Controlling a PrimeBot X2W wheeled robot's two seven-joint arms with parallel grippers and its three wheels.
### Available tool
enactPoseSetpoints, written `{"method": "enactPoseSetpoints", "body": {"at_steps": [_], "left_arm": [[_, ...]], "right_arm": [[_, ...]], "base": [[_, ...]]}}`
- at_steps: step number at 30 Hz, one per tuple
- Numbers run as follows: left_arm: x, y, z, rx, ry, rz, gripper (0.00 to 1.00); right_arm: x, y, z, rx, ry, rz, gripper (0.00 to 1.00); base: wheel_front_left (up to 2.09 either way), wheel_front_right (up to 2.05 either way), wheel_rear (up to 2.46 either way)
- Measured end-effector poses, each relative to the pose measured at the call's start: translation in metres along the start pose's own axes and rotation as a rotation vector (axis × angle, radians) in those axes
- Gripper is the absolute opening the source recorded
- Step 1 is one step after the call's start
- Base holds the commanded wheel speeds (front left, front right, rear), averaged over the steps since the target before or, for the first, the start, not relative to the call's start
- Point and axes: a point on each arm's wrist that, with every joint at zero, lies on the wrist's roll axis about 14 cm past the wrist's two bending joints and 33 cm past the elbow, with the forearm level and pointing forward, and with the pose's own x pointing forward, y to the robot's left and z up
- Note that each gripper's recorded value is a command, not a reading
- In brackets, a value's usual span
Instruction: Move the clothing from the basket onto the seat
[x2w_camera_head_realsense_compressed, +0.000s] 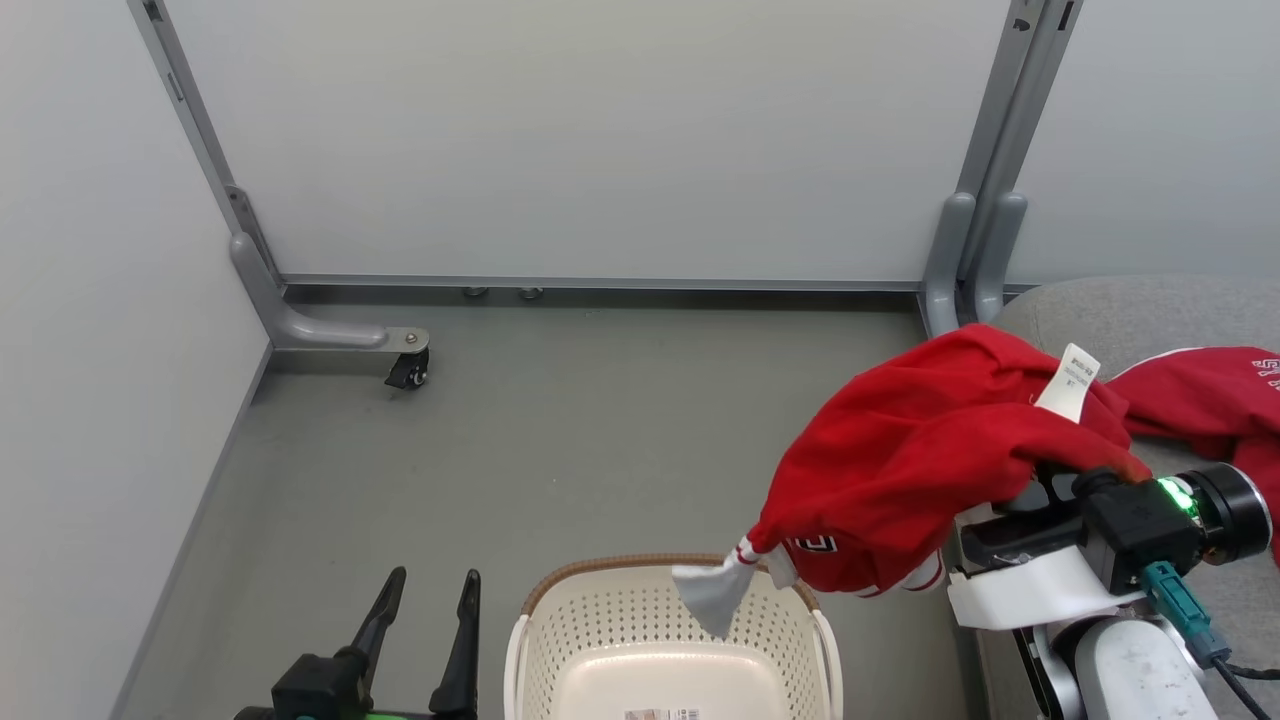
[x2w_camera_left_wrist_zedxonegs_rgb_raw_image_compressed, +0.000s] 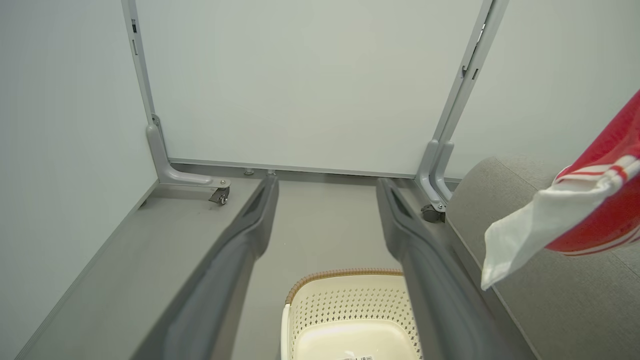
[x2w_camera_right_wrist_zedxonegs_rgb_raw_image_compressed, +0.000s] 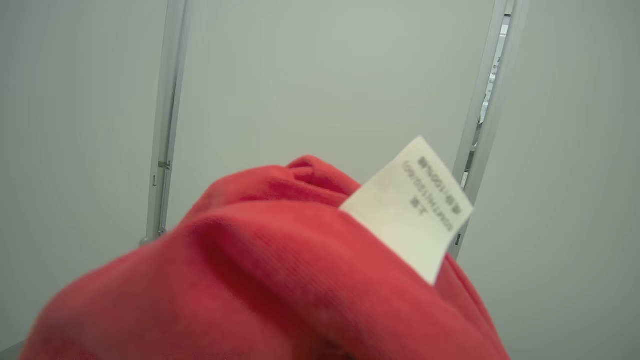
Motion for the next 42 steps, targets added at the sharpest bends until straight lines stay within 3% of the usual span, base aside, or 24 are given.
{"method": "enactPoseSetpoints", "body": {"at_steps": [19,30,42], "left_arm": [[0.003,-0.007,-0.007,-0.003,0.022,-0.016,1.00],[0.017,-0.043,-0.015,-0.035,0.053,-0.134,1.00],[0.036,-0.104,-0.025,-0.065,0.098,-0.333,1.00]], "right_arm": [[-0.008,-0.019,0.003,0.005,-0.003,-0.060,0.00],[-0.038,-0.064,0.005,-0.083,0.030,-0.198,0.00],[-0.098,-0.127,0.017,-0.211,0.083,-0.391,0.00]], "base": [[0.00,0.00,0.00],[0.00,0.00,0.00],[0.00,0.00,0.00]]}}
